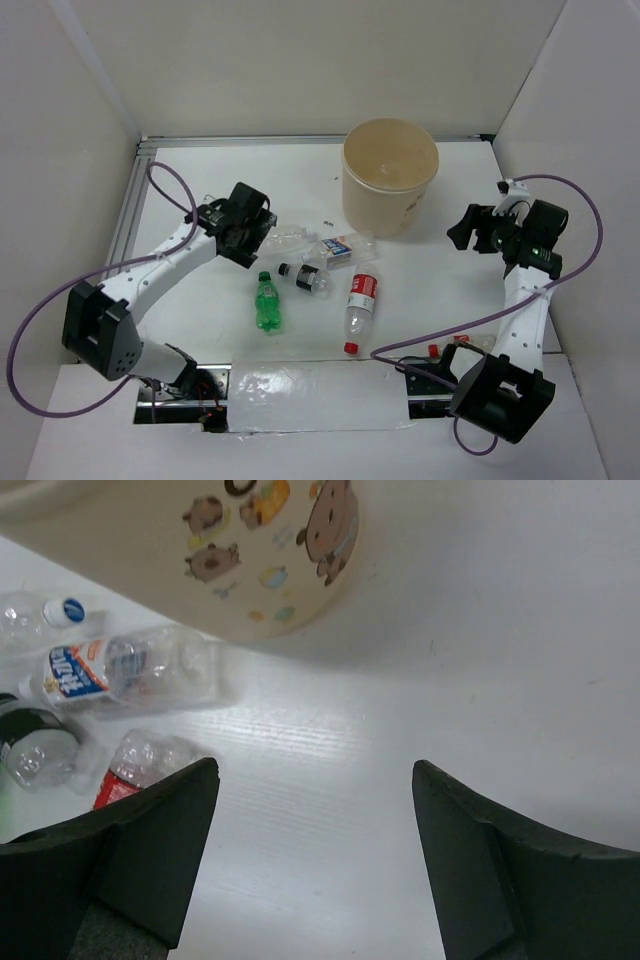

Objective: Put the plastic bottles in the bin

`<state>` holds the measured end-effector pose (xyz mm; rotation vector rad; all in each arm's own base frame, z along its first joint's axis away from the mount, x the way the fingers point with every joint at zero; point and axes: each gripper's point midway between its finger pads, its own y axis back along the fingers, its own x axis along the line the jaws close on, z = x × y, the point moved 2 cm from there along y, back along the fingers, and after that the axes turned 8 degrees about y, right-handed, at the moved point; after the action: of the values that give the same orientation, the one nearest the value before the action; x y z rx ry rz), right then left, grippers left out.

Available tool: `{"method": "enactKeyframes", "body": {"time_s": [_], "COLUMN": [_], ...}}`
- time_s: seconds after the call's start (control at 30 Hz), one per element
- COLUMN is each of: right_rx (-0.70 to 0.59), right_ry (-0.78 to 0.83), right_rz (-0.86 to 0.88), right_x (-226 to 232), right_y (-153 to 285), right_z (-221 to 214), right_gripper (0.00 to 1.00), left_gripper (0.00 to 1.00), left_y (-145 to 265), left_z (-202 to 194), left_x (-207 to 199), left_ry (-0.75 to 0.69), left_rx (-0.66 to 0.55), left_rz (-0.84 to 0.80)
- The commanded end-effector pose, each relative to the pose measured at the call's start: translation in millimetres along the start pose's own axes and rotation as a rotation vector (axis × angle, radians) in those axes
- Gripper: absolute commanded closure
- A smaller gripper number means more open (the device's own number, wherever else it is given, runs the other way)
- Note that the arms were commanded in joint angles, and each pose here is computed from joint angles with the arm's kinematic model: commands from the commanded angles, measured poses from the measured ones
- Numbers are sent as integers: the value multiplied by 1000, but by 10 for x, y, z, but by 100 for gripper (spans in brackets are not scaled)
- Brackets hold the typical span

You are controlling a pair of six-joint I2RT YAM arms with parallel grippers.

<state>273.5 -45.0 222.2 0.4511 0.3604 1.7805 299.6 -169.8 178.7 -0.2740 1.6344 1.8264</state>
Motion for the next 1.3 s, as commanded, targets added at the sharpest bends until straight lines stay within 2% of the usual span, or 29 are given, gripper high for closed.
{"method": "enactKeyframes", "body": {"time_s": [0.0,0.07,0.17,0.4,0.63,0.9,0.97,1.0,1.03,1.1,1.13,1.27], "right_rx": [23,30,34,52,68,76,82,82,82,84,84,83], "right_ry": [16,21,43,55,46,51,45,45,45,47,56,72], "right_rz": [44,47,59,90,107,121,124,124,124,137,137,172], "right_x": [86,85,97,112,112,120,113,113,113,135,132,184], "right_y": [9,-2,1,-33,-69,-79,-93,-93,-93,-88,-88,-77], "right_z": [-147,-189,-205,-280,-340,-365,-380,-381,-381,-392,-392,-410], "right_gripper": [16,16,16,16,16,13,13,13,13,13,13,19], "left_gripper": [0,0,0,0,0,0,4,7,19,36,50,71], "left_y": [-150,-348,-551,-833,-1104,-1440,-1488,-1526,-1528,-1484,-1451,-1149], "left_z": [5,-58,-62,53,106,108,134,125,171,182,192,277], "left_x": [38,137,106,-92,97,253,265,278,244,191,133,-194], "left_ry": [71,96,134,237,337,344,329,317,316,272,228,130], "left_rx": [44,83,72,31,42,50,48,50,48,58,66,79], "left_rz": [106,188,206,170,200,313,321,322,313,283,249,82]}}
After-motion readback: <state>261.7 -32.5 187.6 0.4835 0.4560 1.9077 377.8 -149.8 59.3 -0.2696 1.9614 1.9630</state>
